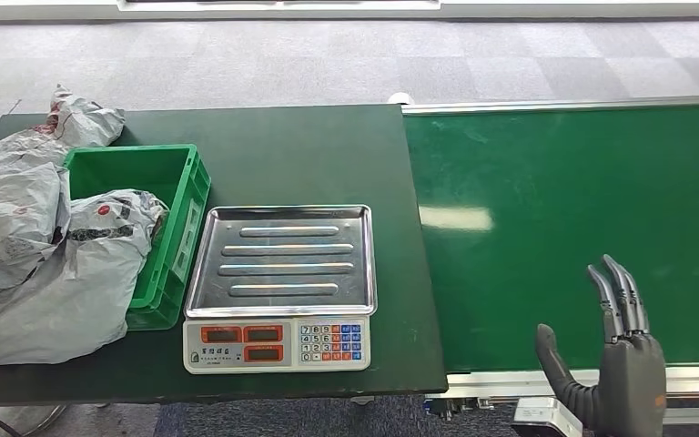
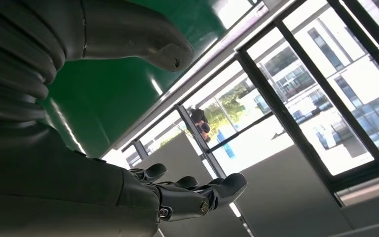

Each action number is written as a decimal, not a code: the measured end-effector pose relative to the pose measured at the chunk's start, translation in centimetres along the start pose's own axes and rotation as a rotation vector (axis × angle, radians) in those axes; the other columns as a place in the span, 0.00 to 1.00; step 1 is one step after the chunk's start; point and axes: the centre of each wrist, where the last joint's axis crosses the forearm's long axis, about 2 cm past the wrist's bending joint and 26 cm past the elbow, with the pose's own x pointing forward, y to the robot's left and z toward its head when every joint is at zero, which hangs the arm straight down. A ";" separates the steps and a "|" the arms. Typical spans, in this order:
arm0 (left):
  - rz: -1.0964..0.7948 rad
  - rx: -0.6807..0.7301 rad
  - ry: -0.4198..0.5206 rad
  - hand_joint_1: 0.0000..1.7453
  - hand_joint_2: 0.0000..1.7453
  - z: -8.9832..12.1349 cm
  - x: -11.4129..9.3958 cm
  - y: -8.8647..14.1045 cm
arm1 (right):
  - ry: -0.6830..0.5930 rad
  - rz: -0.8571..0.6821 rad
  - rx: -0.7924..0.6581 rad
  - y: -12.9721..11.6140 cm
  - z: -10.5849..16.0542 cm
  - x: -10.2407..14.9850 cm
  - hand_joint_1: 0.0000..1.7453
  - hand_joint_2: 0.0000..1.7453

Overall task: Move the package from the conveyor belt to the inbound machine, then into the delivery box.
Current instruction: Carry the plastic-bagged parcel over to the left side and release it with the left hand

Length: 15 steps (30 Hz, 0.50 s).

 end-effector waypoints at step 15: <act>0.254 0.492 -0.373 0.00 0.00 5.0 8.3 1.5 | -0.106 -0.168 -0.409 -0.6 0.0 2.3 0.00 1.00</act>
